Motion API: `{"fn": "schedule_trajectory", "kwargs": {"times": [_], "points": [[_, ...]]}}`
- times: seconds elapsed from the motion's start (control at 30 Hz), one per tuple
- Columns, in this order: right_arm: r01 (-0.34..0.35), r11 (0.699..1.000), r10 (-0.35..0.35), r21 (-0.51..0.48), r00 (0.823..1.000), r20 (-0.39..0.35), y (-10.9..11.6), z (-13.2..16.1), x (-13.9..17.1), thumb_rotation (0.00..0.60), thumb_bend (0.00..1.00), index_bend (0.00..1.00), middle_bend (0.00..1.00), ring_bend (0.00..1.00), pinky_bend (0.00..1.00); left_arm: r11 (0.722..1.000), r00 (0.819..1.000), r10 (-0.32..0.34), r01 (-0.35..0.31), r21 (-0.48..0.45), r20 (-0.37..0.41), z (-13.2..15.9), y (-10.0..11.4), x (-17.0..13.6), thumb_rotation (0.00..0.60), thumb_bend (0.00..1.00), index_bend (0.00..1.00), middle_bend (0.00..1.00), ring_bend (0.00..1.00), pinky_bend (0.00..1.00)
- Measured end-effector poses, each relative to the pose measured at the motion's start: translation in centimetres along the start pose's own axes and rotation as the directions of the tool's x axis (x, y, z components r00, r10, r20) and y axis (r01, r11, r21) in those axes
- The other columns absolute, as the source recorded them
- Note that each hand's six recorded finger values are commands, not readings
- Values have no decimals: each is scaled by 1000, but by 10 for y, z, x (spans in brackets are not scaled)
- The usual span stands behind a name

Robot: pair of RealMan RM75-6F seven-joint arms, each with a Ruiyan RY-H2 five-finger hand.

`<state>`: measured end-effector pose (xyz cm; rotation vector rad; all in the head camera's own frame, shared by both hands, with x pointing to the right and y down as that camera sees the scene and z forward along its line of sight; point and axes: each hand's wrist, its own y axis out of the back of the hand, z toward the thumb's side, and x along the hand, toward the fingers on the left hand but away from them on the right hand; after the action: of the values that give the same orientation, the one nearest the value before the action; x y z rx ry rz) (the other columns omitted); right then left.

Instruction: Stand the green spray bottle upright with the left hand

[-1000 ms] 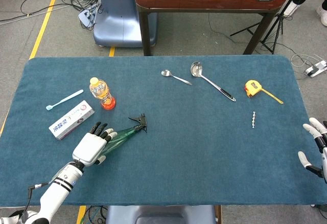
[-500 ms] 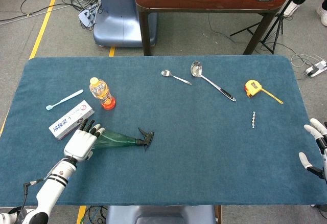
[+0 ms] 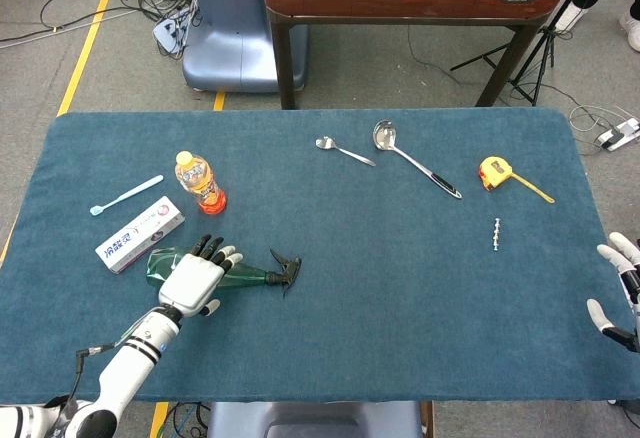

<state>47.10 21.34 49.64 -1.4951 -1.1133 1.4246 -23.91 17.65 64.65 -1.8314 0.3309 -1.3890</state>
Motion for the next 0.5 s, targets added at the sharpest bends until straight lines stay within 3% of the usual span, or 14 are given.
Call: {"fn": "schedule_trajectory", "kwargs": {"times": [0.27, 0.5], "points": [[-1, 1000, 1, -3, 1000, 3, 0, -1, 2, 600, 306, 206, 126, 42, 61, 998, 1000, -12, 13, 61, -12, 14, -4, 21, 600, 266, 254, 193, 32, 5], [-2, 1000, 2, -7, 1000, 2, 0, -1, 3, 600, 305, 206, 129, 42, 61, 991, 998, -44, 48, 128, -34, 27, -9, 33, 600, 266, 259, 201, 38, 5]]}}
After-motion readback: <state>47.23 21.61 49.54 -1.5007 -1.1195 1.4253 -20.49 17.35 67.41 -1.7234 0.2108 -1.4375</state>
